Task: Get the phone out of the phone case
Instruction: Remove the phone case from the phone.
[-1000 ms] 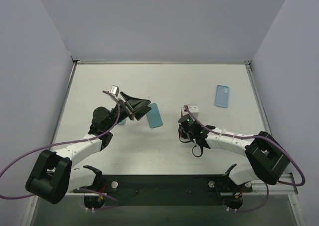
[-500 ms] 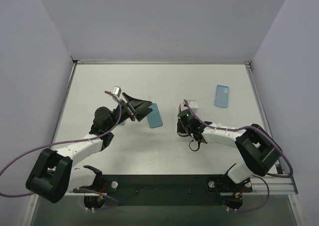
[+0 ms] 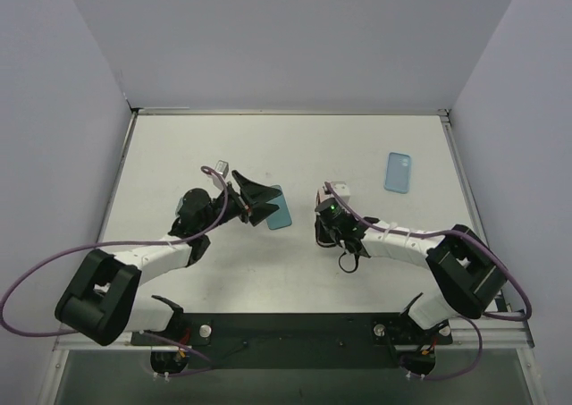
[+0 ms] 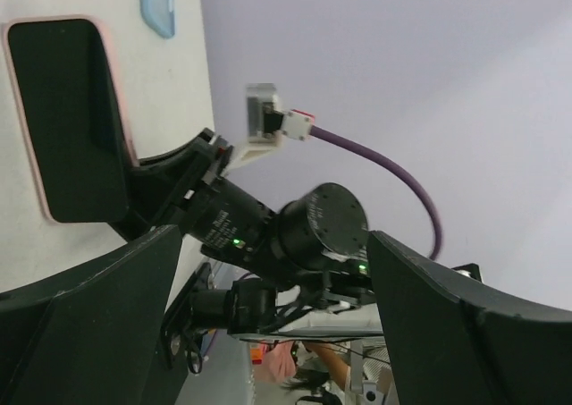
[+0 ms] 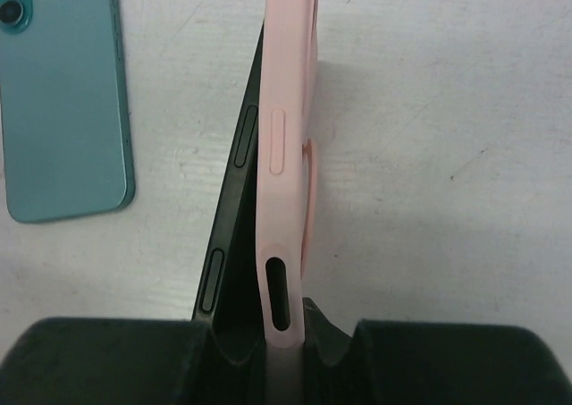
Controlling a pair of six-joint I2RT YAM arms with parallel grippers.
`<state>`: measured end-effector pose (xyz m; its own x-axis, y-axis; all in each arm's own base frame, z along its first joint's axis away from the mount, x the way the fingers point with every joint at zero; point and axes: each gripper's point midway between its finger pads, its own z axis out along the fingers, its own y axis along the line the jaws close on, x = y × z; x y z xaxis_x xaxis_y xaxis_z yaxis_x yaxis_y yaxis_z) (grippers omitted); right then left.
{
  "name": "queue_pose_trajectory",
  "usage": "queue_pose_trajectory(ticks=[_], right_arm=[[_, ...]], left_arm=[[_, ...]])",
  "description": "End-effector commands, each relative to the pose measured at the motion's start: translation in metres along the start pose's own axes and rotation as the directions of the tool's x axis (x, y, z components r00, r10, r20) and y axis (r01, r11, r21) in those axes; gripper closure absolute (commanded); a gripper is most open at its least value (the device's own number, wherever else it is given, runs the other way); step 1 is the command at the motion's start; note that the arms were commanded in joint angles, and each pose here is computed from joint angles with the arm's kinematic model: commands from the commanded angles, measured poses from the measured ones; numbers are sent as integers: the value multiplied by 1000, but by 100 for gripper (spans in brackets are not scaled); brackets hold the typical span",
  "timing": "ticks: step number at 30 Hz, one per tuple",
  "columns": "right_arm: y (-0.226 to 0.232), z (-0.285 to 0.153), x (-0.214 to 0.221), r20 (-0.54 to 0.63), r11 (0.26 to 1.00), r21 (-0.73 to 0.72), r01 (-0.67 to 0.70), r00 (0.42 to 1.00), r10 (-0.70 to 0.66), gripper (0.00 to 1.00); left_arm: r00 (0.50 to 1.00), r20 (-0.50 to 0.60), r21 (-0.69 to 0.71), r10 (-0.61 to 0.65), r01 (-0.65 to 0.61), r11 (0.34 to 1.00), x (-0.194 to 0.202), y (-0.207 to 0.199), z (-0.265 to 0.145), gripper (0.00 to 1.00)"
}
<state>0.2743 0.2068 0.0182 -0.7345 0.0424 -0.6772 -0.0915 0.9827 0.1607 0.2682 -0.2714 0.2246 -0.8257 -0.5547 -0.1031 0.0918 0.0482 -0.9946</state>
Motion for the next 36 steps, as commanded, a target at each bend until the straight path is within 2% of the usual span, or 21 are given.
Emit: queue_pose_trajectory(ticks=[1, 6, 12, 18, 27, 36], right_arm=[[-28, -38, 51, -252, 964, 51, 261, 937, -240, 100], [-20, -48, 60, -280, 938, 9, 347, 901, -331, 100], [-7, -42, 75, -292, 902, 32, 431, 867, -404, 100], [16, -25, 104, -313, 868, 19, 496, 828, -466, 100], [32, -12, 137, -327, 909, -93, 407, 850, -414, 100], [62, -22, 156, -339, 906, -319, 279, 859, -384, 100]], left_arm=[[996, -87, -67, -29, 23, 997, 20, 22, 12, 4], [991, -110, -164, -75, 56, 985, 36, 59, 16, 8], [988, -111, -276, -111, 76, 958, 45, 102, 3, 13], [985, -52, -252, -164, 146, 957, 46, 117, -14, 14], [984, -108, -270, -144, 110, 956, 59, 140, -11, 17], [973, -158, -202, -170, 137, 970, 77, 141, 8, 24]])
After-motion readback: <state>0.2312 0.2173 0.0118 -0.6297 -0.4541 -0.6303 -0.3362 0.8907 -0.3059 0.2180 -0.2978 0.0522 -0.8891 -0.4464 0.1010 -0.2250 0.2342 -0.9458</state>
